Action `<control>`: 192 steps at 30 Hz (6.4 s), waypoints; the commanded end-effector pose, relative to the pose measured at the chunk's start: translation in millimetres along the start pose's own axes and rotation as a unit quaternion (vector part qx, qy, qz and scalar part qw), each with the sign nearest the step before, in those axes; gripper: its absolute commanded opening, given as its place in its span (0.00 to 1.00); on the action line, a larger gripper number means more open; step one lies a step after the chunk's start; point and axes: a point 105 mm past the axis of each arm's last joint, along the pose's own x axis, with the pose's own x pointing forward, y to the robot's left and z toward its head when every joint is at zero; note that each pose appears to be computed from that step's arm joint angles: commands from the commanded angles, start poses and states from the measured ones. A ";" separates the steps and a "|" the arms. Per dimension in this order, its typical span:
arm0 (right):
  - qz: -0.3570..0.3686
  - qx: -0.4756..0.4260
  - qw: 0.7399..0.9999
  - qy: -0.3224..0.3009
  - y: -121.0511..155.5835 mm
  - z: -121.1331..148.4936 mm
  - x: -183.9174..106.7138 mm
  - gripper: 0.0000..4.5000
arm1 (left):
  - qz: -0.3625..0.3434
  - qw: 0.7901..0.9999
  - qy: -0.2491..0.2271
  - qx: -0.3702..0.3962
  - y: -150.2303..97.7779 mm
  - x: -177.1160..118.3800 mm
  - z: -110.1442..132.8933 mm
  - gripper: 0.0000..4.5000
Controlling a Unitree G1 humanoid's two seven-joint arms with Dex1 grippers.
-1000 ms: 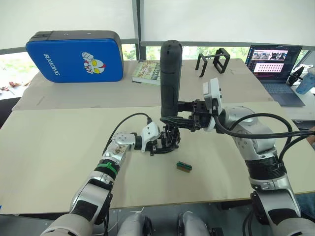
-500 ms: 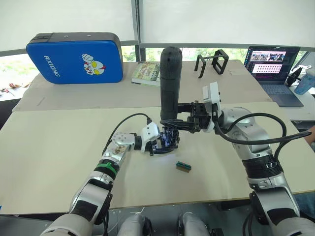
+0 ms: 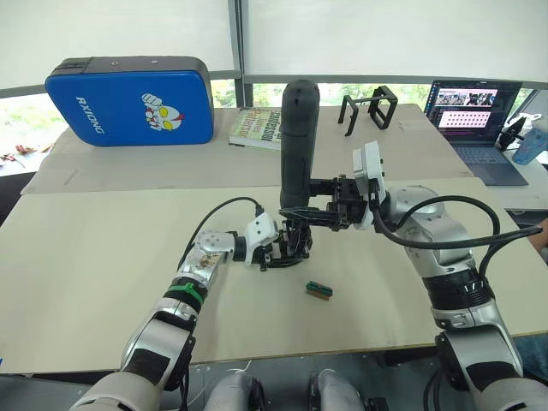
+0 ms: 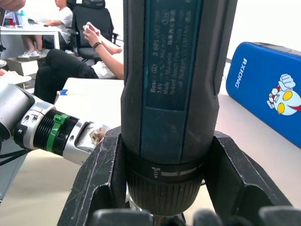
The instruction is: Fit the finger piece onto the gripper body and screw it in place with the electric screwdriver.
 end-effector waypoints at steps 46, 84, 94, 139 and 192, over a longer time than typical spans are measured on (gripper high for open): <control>-0.139 -0.014 0.989 -0.052 76.8 9.6 -59.3 0.42 | -0.156 0.987 -0.002 0.025 -76.9 -14.1 22.1 1.00; -0.151 0.002 0.988 -0.023 75.4 -11.1 -59.8 0.42 | -0.142 0.989 -0.010 0.034 -65.8 -3.3 27.4 1.00; -0.155 0.012 0.988 -0.024 72.6 -15.9 -59.9 0.42 | -0.142 0.989 -0.011 0.037 -64.8 -3.0 27.7 1.00; -0.152 -0.004 0.988 -0.021 68.4 0.5 -69.0 0.42 | -0.141 0.989 -0.018 0.046 -62.8 2.2 29.5 1.00; -0.165 0.023 0.986 -0.006 66.7 -18.1 -68.9 0.42 | -0.141 0.989 -0.023 0.047 -63.2 3.6 32.2 1.00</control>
